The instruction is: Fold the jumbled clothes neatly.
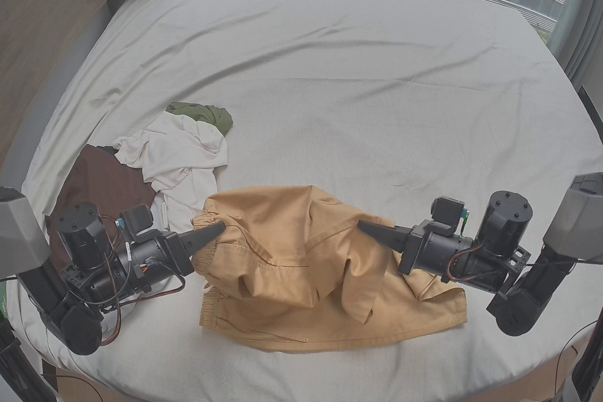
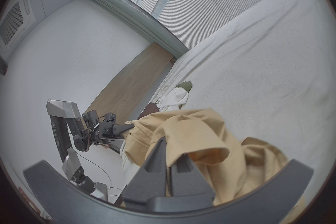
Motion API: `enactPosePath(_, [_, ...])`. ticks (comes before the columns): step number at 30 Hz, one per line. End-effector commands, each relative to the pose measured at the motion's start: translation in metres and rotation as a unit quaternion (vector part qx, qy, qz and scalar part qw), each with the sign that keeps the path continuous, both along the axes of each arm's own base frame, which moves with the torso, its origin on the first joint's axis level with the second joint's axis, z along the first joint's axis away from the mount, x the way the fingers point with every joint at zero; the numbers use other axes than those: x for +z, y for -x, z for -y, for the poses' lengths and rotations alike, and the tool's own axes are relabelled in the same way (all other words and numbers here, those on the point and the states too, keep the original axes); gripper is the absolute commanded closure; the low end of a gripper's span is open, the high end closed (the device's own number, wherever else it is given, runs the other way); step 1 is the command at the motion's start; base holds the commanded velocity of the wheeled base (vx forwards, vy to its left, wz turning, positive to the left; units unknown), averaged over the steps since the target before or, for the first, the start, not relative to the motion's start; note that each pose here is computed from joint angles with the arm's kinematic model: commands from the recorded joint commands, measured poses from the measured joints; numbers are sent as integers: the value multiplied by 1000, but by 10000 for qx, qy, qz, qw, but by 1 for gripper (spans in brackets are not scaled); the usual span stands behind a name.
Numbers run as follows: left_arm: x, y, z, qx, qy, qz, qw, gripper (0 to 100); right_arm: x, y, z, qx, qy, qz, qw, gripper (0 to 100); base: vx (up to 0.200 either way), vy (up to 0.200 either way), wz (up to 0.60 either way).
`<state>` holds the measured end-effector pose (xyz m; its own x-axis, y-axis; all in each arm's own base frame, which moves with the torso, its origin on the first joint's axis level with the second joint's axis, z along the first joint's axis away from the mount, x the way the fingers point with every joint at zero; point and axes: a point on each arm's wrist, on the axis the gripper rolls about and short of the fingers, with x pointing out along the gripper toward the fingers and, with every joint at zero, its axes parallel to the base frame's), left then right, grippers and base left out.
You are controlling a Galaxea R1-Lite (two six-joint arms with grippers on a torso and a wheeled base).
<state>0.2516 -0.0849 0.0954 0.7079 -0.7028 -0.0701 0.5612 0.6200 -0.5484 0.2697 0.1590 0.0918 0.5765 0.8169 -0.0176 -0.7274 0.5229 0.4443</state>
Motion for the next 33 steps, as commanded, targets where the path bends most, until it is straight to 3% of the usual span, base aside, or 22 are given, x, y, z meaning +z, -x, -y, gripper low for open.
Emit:
enactPosePath(1, [12, 3, -1, -2, 71, 234, 9997, 100, 11, 1, 13, -148, -36, 181, 9997, 100, 0, 0, 0])
enactPosePath(22, [17, 3, -1, -2, 94, 335, 9994, 100, 26, -11, 57, -532, -107, 399, 9977, 100, 0, 0, 0])
enactPosePath(33, [16, 3, -2, 6, -31, 439, 9990, 100, 39, -9, 53, -472, -173, 616, 9968, 100, 0, 0, 0])
